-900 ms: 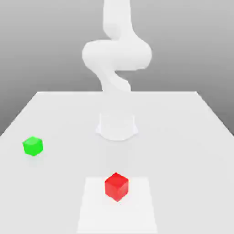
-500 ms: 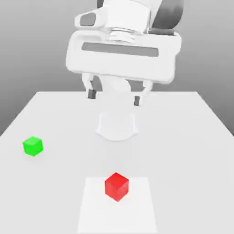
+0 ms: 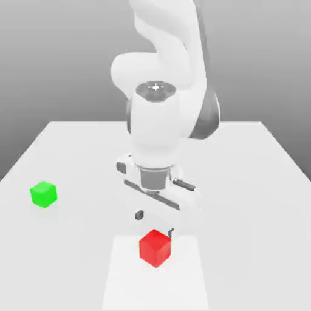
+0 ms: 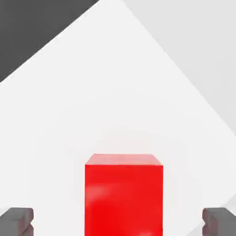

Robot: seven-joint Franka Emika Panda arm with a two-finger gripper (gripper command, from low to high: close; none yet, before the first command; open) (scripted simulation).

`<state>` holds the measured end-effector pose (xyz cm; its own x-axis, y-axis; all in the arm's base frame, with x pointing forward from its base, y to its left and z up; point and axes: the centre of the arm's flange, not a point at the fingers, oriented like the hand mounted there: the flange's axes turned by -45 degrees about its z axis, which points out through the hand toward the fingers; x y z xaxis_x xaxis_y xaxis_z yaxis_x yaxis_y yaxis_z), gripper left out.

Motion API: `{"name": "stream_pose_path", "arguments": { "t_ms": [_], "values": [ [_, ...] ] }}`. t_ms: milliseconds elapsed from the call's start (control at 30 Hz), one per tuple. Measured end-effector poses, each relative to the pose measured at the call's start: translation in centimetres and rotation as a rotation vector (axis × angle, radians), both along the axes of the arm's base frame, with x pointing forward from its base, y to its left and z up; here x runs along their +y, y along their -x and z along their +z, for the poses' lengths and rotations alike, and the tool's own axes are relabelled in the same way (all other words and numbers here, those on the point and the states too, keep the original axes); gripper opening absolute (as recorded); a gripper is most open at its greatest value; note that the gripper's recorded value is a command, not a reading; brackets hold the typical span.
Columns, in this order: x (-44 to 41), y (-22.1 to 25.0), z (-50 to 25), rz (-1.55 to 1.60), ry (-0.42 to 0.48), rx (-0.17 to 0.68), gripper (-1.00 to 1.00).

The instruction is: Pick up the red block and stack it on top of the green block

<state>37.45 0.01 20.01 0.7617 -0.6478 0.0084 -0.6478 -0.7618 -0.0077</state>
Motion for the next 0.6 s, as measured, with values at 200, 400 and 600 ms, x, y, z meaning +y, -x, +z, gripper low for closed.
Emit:
{"name": "stream_pose_path", "arguments": {
  "t_ms": [200, 400, 600],
  "values": [
    [0.0, -0.2, -2.3, -0.004, -0.002, -0.003, 0.0],
    [0.0, 0.5, -5.4, 0.001, 0.0, 0.008, 0.0],
    [0.0, 0.5, -5.7, 0.001, 0.0, 0.008, -1.0]
  ]
}}
